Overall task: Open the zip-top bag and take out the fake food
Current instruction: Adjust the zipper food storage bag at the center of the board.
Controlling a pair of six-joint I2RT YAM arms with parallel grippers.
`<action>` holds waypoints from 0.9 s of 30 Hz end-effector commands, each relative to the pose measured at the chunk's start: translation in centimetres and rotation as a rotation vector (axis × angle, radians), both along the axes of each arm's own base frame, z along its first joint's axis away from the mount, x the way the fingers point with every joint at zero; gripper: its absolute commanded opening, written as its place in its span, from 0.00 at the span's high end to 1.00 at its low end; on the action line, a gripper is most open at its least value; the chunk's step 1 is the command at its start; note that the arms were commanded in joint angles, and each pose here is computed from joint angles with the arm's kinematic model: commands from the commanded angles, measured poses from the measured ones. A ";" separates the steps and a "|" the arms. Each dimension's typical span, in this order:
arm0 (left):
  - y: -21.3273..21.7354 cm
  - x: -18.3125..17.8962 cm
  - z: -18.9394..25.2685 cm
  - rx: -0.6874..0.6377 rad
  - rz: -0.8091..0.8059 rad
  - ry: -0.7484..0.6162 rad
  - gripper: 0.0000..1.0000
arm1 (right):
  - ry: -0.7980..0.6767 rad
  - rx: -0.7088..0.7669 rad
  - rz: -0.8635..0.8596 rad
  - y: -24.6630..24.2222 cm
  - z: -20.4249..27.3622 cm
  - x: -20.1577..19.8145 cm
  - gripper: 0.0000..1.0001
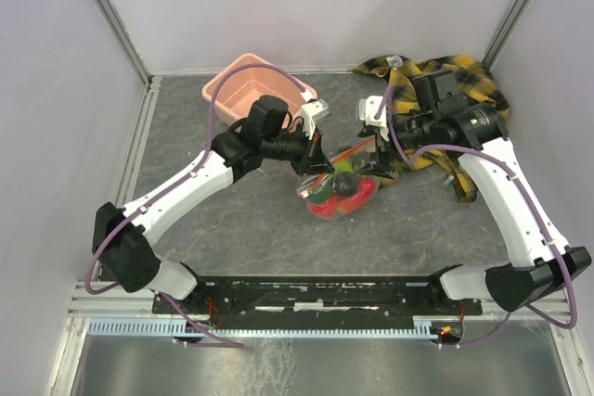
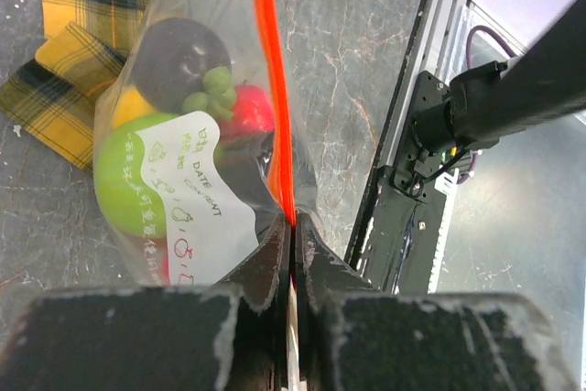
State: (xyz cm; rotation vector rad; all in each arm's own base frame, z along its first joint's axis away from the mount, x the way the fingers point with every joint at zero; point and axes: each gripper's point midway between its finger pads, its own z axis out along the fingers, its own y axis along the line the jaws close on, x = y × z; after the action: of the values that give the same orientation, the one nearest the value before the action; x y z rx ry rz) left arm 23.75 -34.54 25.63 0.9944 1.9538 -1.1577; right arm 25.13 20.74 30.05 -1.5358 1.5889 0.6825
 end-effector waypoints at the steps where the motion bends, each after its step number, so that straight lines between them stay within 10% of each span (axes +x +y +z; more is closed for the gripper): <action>1: -0.9 -0.5 2.7 -0.064 -0.056 -0.033 0.97 | -0.133 0.020 0.251 0.1 3.0 -3.8 0.07; 20: -1.1 -1.6 2.1 -0.016 -0.368 -0.263 0.97 | -0.105 0.110 0.384 0.5 1.3 -3.5 0.00; 27: -1.7 -1.6 2.7 -0.028 -0.363 -0.236 0.97 | 0.055 0.043 0.354 1.8 -1.4 -3.7 0.21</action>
State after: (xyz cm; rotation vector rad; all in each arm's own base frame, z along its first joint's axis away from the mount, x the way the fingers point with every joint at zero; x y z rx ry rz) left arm 22.16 -35.00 24.97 1.4091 1.7638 -1.1670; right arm 22.09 21.78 29.55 -1.8009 1.2753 0.8915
